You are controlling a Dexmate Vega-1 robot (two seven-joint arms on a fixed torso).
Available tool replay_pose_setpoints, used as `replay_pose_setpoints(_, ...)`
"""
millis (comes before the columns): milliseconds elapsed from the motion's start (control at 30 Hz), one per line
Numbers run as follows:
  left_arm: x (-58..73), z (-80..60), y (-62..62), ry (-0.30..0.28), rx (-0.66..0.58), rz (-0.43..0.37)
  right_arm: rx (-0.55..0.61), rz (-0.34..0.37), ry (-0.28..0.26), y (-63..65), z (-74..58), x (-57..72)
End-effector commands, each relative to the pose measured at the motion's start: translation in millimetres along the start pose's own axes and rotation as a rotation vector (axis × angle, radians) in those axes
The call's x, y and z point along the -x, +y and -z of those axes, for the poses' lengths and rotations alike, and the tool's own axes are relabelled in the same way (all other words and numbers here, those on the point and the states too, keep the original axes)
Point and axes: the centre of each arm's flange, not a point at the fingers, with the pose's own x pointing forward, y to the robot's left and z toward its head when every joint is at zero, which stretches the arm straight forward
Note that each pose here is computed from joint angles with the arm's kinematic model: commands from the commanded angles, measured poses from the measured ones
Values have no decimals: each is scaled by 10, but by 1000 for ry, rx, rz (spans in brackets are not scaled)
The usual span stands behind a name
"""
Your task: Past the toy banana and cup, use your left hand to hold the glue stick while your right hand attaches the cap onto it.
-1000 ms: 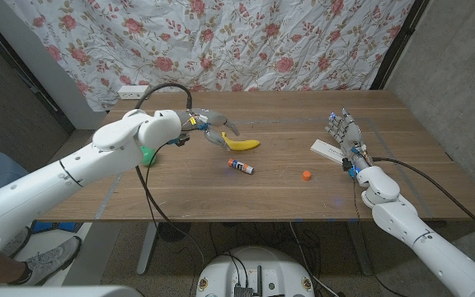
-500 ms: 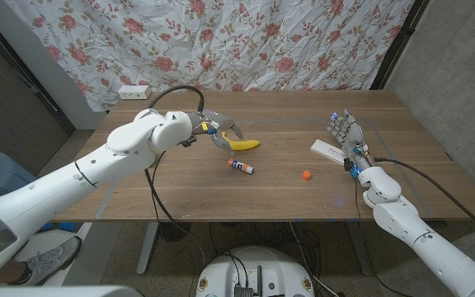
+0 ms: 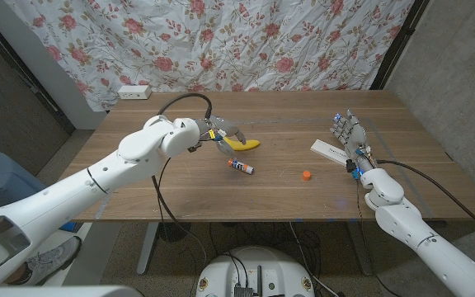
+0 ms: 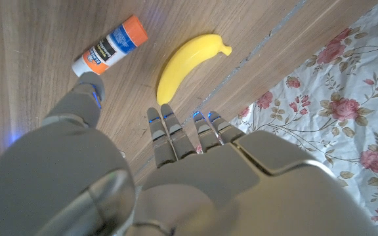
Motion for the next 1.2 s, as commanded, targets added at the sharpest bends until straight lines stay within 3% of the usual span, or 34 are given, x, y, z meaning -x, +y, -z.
replay_pose_setpoints(33, -47, -109, -140, 31, -28, 2, -2, 3, 9, 0, 7, 15)
replay_pose_setpoints(533, -101, -187, -356, 59, -11, -3, -5, -1, 21, 5, 23, -36)
replay_pose_setpoints(1200, -192, -268, -520, 61, -10, -2, -10, 11, 21, -9, 32, -56)
